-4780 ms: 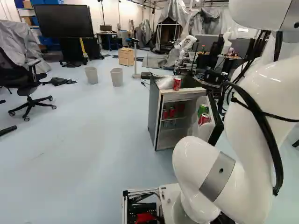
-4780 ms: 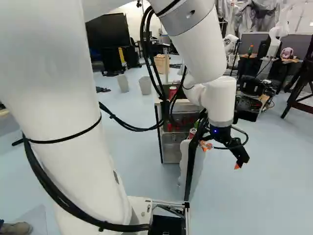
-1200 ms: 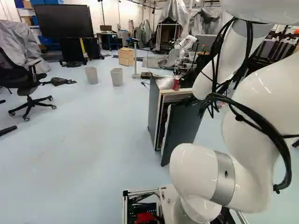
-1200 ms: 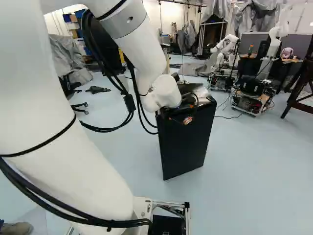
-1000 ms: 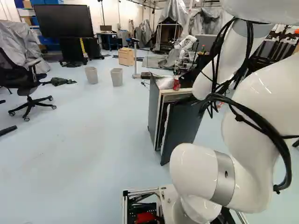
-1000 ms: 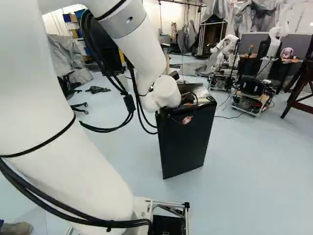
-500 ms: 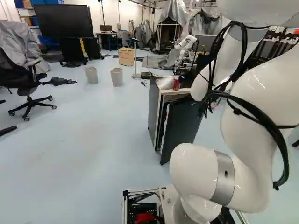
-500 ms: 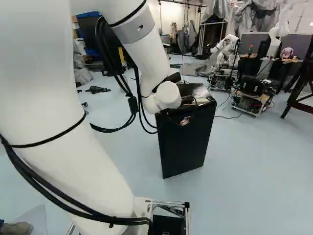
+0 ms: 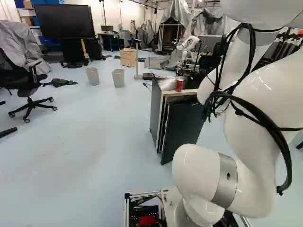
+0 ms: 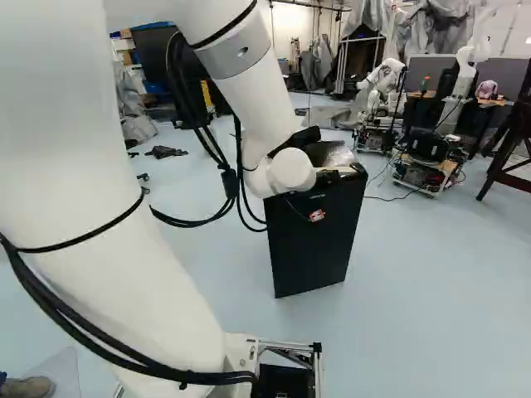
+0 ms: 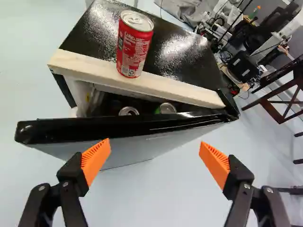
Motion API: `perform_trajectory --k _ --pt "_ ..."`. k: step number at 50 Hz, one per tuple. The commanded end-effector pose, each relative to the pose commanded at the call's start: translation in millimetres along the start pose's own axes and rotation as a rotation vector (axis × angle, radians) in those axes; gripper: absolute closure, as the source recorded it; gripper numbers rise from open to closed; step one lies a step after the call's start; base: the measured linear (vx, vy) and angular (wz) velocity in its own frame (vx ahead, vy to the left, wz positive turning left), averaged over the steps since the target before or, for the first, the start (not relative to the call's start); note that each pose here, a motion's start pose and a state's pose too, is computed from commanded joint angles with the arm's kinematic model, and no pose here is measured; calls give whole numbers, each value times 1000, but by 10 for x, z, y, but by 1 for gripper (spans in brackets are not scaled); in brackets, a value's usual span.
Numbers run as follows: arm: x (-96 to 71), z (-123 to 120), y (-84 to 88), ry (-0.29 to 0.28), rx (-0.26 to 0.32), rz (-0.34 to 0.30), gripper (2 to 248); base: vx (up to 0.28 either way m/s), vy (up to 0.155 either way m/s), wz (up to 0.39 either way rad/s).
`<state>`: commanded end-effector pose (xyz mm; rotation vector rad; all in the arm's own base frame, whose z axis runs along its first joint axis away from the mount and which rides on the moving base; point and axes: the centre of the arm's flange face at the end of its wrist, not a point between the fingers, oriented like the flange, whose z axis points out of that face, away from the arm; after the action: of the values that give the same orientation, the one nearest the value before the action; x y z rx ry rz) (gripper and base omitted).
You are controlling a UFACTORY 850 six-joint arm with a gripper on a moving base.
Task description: Grab a drink from the fridge
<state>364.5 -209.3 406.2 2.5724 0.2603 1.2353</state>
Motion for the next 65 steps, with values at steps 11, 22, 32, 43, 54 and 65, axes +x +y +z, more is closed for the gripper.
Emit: perform_trajectory --k 11,22,32,43,54,65 --pt "-119 -130 21 -10 -22 18 3 0 0 0" --pt "-162 -109 15 -14 -18 25 3 0 0 0" --pt "-214 -25 1 -17 -4 33 3 0 0 0" --pt "-273 75 -14 -20 13 42 3 0 0 0" --pt "-333 179 -31 -20 29 52 3 0 0 0" --pt "-390 278 -51 -20 44 61 3 0 0 0"
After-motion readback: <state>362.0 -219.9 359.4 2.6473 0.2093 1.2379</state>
